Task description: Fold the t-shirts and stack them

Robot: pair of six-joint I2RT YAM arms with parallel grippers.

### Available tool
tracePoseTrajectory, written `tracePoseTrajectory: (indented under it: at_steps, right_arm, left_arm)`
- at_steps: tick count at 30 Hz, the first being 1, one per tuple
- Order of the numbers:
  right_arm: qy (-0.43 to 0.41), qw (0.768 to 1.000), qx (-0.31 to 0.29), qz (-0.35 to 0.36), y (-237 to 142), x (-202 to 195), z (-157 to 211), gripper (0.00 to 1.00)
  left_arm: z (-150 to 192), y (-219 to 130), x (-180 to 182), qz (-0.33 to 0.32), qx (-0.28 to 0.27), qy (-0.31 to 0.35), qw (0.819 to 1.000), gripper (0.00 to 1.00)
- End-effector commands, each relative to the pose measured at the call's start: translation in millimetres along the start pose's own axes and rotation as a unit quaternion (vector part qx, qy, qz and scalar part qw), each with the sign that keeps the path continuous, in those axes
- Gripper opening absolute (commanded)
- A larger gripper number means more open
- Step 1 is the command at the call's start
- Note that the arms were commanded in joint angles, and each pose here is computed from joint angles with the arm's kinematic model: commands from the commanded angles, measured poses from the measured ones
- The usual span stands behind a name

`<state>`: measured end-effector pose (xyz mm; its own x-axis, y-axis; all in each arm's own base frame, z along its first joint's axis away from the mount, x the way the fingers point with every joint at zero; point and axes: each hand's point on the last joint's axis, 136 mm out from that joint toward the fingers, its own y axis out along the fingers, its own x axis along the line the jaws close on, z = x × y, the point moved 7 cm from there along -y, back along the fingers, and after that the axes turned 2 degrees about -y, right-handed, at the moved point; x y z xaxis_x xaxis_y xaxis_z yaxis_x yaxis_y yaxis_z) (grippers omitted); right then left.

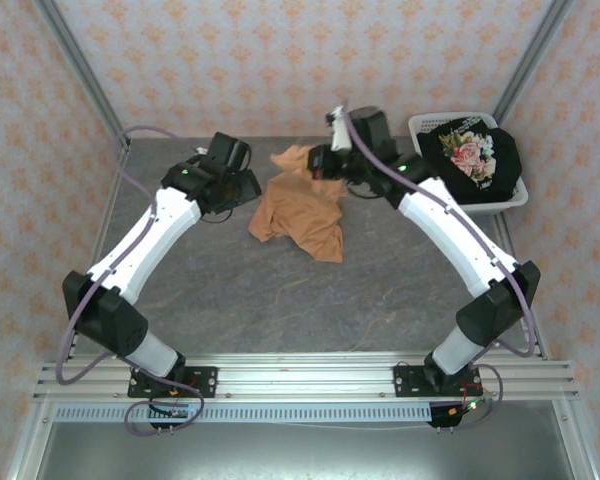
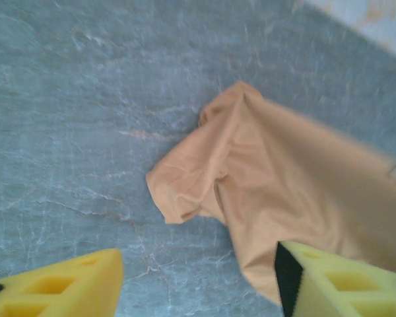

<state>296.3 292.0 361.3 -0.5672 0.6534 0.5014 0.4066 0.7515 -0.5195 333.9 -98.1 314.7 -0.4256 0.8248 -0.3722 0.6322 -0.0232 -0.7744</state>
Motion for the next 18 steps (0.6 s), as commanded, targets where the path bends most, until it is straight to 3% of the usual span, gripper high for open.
tracePoseTrajectory:
  at_steps: [1, 3, 6, 8, 10, 14, 18]
  right_arm:
    - [-0.042, 0.987, 0.101, -0.120, 45, 59, 56, 0.00]
    - [-0.051, 0.978, 0.167, -0.115, 79, 64, 89, 0.03]
    - [-0.055, 0.968, 0.223, -0.103, 106, 58, 114, 0.35]
    - [-0.061, 0.970, 0.214, -0.092, 101, 55, 110, 0.53]
    - [-0.063, 0.979, 0.184, -0.062, 89, 45, 100, 0.65]
    - [0.052, 0.986, 0.127, 0.093, 68, -36, 90, 0.68]
    - [0.192, 0.946, 0.123, 0.232, 45, -128, 116, 0.61]
  left_arm:
    - [-6, -15, 38, -0.076, -0.039, -0.043, 0.995, 0.71]
    - [-3, -18, 62, -0.129, -0.048, -0.050, 0.989, 0.74]
    - [10, -13, 93, -0.183, -0.024, -0.057, 0.981, 0.74]
    - [24, -9, 105, -0.197, -0.009, -0.052, 0.979, 0.74]
    - [39, -2, 115, -0.202, 0.016, -0.047, 0.978, 0.74]
    - [75, 27, 117, -0.147, 0.104, -0.025, 0.983, 0.73]
    - [106, 45, 92, -0.097, 0.159, 0.087, 0.979, 0.71]
